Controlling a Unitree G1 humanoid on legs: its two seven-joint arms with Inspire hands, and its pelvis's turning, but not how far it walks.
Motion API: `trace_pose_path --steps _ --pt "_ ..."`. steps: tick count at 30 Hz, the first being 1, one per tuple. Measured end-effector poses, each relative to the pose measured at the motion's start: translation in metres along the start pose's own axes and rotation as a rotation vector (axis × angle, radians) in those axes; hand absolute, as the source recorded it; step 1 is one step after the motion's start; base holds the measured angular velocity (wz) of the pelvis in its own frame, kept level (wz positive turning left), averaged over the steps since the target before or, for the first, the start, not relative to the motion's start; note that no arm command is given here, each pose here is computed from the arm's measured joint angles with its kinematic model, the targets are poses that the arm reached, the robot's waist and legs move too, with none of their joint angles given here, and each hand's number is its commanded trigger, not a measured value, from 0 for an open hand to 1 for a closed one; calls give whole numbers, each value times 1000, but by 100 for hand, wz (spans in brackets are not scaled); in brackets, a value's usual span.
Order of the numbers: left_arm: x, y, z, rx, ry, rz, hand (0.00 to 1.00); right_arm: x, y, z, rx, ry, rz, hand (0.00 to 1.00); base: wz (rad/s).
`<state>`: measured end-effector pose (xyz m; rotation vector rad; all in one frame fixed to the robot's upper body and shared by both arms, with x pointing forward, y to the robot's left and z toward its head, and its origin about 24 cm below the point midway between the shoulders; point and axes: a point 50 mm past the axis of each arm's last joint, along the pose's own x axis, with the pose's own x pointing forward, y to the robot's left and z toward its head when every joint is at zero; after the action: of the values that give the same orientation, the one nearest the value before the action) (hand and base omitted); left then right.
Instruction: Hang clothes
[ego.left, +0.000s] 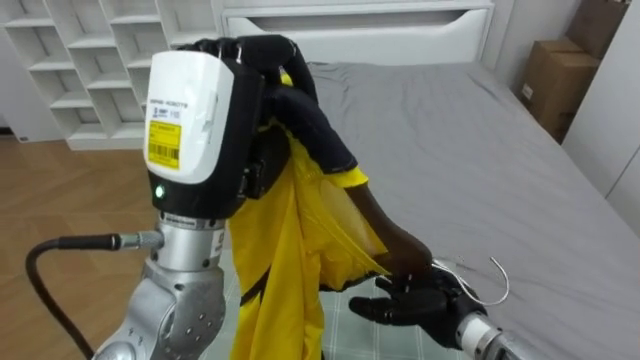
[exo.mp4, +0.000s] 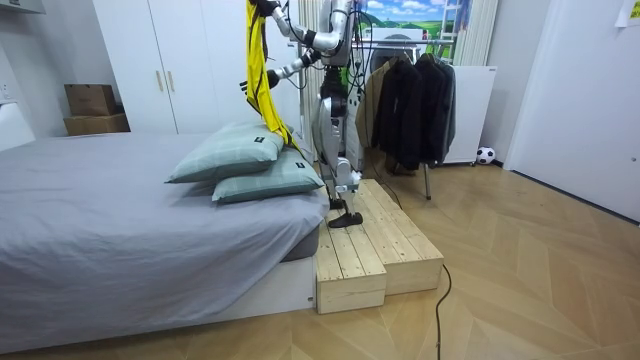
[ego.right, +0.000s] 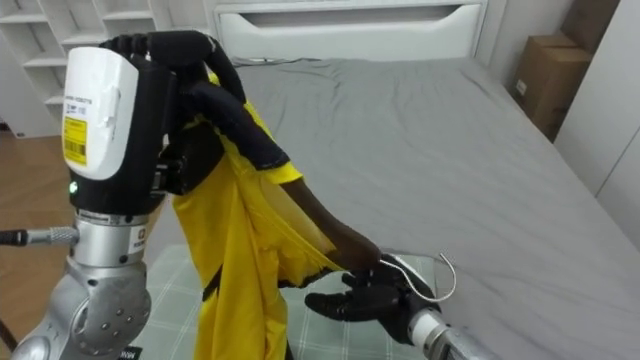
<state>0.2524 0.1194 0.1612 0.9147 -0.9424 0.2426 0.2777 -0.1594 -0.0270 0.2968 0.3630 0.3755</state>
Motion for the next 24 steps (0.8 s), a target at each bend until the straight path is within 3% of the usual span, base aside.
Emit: trace_pose_path --steps 8,24 --pt "-2 -5 4 -11 6 -15 100 8 21 14 -9 -71 31 0 4" --pt "-1 -4 3 0 38 35 100 11 30 20 2 -106 18 0 0"
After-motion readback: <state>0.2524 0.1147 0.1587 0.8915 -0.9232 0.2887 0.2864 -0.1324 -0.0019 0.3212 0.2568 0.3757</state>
